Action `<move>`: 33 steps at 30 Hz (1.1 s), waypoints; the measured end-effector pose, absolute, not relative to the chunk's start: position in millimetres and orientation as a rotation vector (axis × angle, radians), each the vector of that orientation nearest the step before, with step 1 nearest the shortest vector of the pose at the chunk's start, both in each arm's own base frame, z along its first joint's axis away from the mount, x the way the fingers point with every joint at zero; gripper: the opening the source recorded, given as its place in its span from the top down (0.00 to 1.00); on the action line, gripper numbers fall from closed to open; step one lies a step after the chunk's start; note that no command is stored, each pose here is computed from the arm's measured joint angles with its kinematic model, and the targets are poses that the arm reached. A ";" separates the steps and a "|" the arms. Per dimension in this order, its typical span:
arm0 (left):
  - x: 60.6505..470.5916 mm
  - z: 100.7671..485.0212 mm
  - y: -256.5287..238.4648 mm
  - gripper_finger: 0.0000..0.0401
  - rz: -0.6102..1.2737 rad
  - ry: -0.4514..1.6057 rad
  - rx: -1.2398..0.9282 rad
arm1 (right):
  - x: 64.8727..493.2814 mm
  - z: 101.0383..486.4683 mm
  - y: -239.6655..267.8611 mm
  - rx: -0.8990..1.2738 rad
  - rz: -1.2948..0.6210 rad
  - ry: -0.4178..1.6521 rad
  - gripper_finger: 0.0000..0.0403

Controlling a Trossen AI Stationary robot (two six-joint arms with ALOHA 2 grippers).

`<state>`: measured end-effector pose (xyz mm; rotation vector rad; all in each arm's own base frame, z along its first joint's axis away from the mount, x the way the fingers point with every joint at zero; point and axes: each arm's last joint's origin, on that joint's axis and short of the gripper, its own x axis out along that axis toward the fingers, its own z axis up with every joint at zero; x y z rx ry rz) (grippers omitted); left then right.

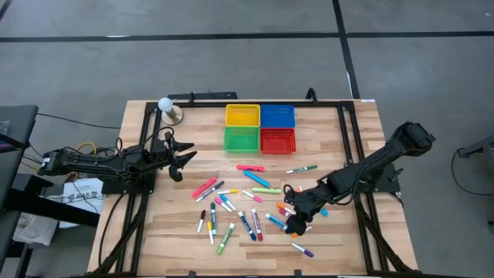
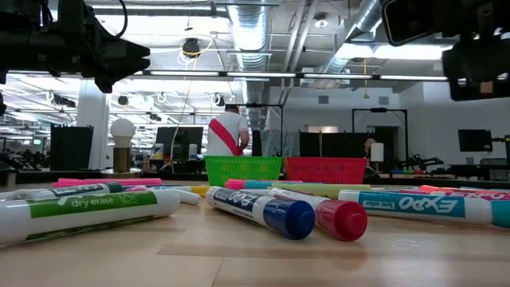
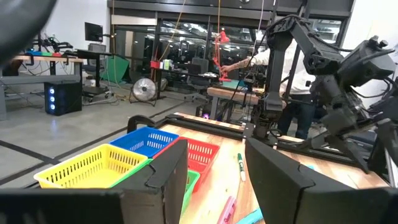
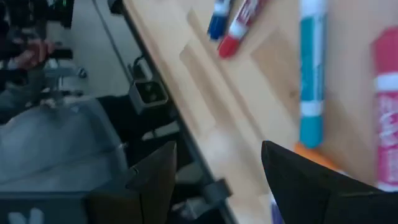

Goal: Pick & Place Markers
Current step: Put the top small orange highlighter pen into the blue bin

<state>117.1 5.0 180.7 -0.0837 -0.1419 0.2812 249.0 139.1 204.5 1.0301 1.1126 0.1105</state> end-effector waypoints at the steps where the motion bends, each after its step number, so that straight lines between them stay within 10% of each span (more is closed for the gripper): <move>1: 117.0 180.8 4.9 0.60 0.281 -0.143 -0.084 | 249.0 203.4 139.2 1.030 0.125 1.134 0.44; 19: 117.1 180.8 5.0 0.60 0.281 -0.142 -0.083 | 282.7 233.0 125.8 0.597 -0.157 1.215 0.44; 33: 118.5 179.0 4.9 0.60 0.282 -0.124 -0.080 | 316.1 184.8 107.0 0.415 -0.298 1.356 0.44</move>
